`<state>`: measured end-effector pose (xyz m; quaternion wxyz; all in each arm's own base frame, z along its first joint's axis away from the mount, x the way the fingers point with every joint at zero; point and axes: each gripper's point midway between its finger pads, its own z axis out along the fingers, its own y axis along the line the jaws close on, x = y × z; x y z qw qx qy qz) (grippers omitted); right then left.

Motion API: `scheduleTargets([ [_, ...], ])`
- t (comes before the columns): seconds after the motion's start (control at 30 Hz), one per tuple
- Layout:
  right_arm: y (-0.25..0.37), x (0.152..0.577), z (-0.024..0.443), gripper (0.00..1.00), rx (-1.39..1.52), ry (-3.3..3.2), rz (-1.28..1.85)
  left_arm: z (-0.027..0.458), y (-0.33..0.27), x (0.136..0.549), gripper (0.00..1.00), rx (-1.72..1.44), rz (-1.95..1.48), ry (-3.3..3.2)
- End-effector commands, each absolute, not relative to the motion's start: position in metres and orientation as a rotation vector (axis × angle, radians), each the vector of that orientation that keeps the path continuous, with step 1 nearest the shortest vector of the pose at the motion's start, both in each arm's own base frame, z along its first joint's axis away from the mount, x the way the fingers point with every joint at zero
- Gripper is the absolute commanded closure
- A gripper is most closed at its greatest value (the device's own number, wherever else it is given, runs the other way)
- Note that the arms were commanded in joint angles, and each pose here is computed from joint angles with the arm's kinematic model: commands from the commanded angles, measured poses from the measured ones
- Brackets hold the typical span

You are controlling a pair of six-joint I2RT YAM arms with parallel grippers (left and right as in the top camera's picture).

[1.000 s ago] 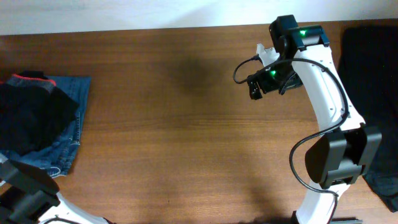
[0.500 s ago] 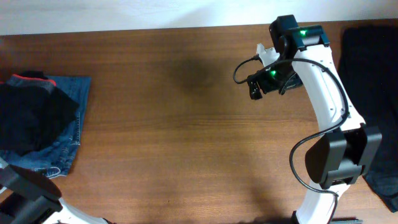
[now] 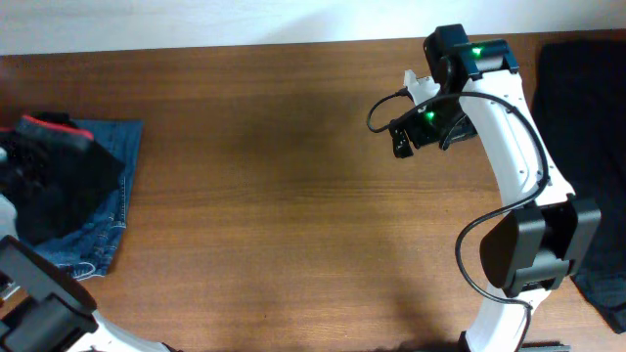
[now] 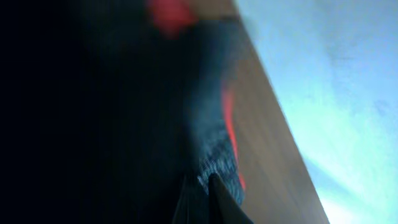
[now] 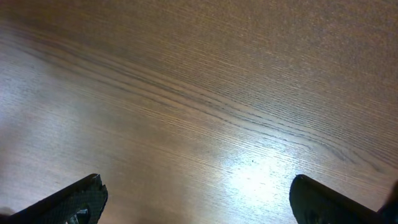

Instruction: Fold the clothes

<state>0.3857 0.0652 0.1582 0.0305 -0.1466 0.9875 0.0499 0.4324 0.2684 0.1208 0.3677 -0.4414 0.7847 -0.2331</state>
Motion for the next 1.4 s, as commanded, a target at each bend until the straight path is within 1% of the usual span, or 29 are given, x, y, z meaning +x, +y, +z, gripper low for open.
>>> scheduleTargets([
  [0.0, 0.064, 0.387, 0.176, 0.01, -0.457, 2.992, 0.136, 0.077, 0.265, 0.403, 0.87, -1.321, -0.627, 1.995],
  [0.07, 0.064, 0.387, 0.176, 0.01, -0.457, 2.993, 0.136, 0.057, 0.268, 0.388, 0.81, -1.379, -0.590, 1.991],
  [0.13, 0.064, 0.386, 0.176, 0.01, -0.457, 2.995, 0.137, 0.047, 0.271, 0.378, 0.70, -1.421, -0.576, 1.976],
  [0.2, 0.064, 0.386, 0.176, 0.01, -0.457, 2.997, 0.137, 0.043, 0.277, 0.371, 0.69, -1.446, -0.570, 1.964],
  [0.33, 0.064, 0.386, 0.176, 0.01, -0.457, 2.998, 0.137, 0.054, 0.281, 0.373, 0.67, -1.399, -0.633, 1.923],
  [0.4, 0.064, 0.385, 0.176, 0.01, -0.457, 3.000, 0.137, 0.063, 0.282, 0.379, 0.62, -1.342, -0.672, 1.901],
  [0.47, 0.064, 0.385, 0.176, 0.01, -0.457, 3.000, 0.136, 0.077, 0.279, 0.388, 0.53, -1.260, -0.726, 1.879],
  [0.5, 0.064, 0.385, 0.176, 0.01, -0.457, 3.000, 0.136, 0.081, 0.279, 0.391, 0.52, -1.236, -0.737, 1.871],
  [0.53, 0.064, 0.386, 0.176, 0.01, -0.457, 2.999, 0.136, 0.090, 0.278, 0.395, 0.49, -1.197, -0.756, 1.861],
  [0.7, 0.058, 0.387, 0.176, 0.01, -0.453, 2.997, 0.093, 0.148, 0.277, 0.410, 0.16, -0.967, -0.704, 1.833],
  [0.73, 0.057, 0.387, 0.176, 0.01, -0.452, 2.997, 0.077, 0.164, 0.275, 0.412, 0.03, -0.907, -0.673, 1.831],
  [0.77, 0.056, 0.387, 0.176, 0.01, -0.452, 2.997, 0.072, 0.181, 0.272, 0.415, 0.01, -0.849, -0.646, 1.824],
  [0.8, 0.056, 0.387, 0.178, 0.01, -0.452, 2.993, 0.072, 0.196, 0.269, 0.416, 0.01, -0.806, -0.624, 1.815],
  [0.83, 0.056, 0.390, 0.182, 0.01, -0.450, 2.978, 0.070, 0.234, 0.259, 0.419, 0.01, -0.704, -0.579, 1.790],
  [0.93, 0.053, 0.399, 0.195, 0.01, -0.410, 2.932, 0.068, 0.283, 0.236, 0.420, 0.01, -0.560, -0.523, 1.758],
  [1.03, 0.045, 0.410, 0.216, 0.01, -0.331, 2.867, 0.066, 0.319, 0.207, 0.419, 0.01, -0.478, -0.433, 1.769],
  [1.13, 0.036, 0.419, 0.233, 0.01, -0.283, 2.813, 0.065, 0.336, 0.175, 0.417, 0.01, -0.405, -0.335, 1.820],
  [1.2, 0.030, 0.422, 0.240, 0.01, -0.261, 2.791, 0.059, 0.340, 0.147, 0.417, 0.01, -0.351, -0.276, 1.877],
  [1.37, 0.018, 0.426, 0.245, 0.01, -0.218, 2.775, 0.055, 0.324, 0.080, 0.424, 0.01, -0.232, -0.196, 2.021],
])
